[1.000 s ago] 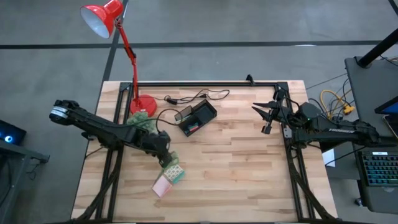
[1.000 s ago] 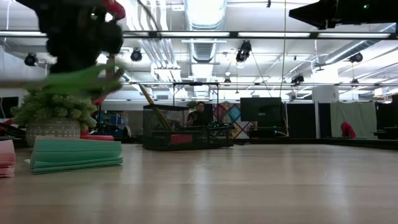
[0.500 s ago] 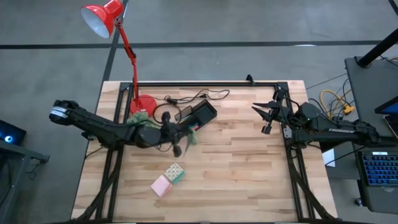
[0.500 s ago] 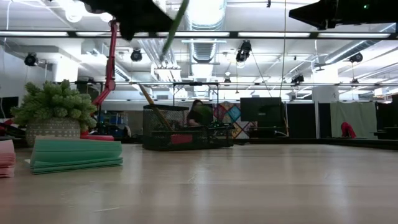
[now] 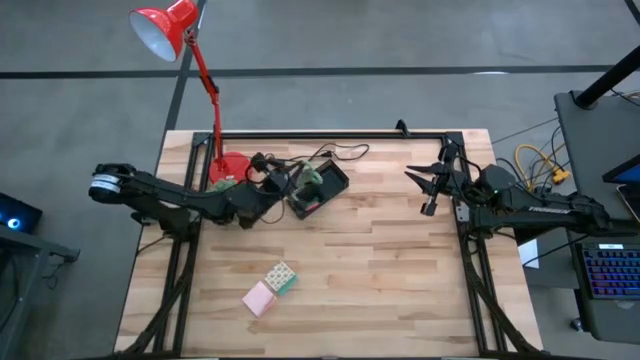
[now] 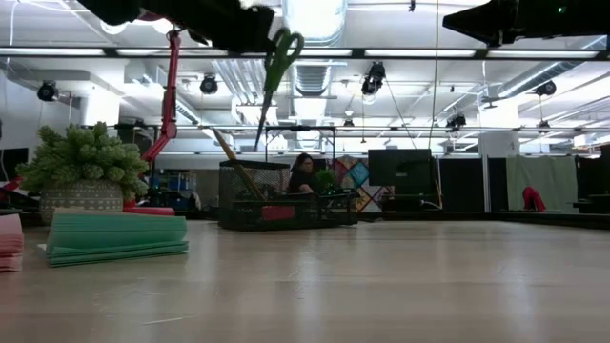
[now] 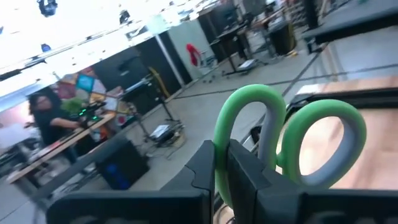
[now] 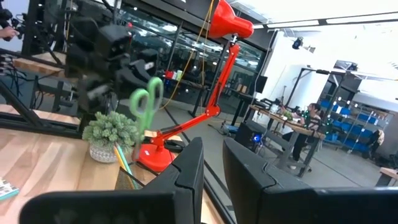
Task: Pick and place office supplies into organizer
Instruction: Put the green scissors into the black desk organizer
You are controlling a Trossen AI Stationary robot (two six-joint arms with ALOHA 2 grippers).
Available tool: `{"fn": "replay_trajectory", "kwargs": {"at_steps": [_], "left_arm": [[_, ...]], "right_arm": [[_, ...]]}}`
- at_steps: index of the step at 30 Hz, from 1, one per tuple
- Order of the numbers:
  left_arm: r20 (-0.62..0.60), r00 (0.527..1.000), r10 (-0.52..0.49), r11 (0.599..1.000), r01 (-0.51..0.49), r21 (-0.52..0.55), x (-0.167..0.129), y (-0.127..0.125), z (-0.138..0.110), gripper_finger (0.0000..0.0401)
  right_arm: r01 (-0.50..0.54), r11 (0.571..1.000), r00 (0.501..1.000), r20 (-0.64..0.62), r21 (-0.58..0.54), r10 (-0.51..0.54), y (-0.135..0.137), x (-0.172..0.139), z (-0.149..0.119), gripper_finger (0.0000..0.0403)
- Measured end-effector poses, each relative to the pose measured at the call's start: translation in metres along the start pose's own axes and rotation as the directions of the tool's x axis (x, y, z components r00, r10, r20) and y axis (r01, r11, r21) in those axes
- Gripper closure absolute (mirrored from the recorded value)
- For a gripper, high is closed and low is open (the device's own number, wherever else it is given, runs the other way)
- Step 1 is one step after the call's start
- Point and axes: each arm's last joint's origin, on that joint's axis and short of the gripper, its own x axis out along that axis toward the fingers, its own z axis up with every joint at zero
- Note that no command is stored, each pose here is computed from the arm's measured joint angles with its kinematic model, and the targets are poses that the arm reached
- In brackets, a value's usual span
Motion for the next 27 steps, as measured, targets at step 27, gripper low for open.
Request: {"fn": "replay_trajectory", "kwargs": {"at_steps": [27], "left_arm": [[-0.02, 0.997, 0.08, 0.996, -0.079, 0.046, 0.061, -0.007, -0.056, 0.0397]], "right_arm": [[-0.001, 1.0, 1.0, -0.001, -0.001, 0.001, 0.0, 0.0, 0.0, 0.0351]]}}
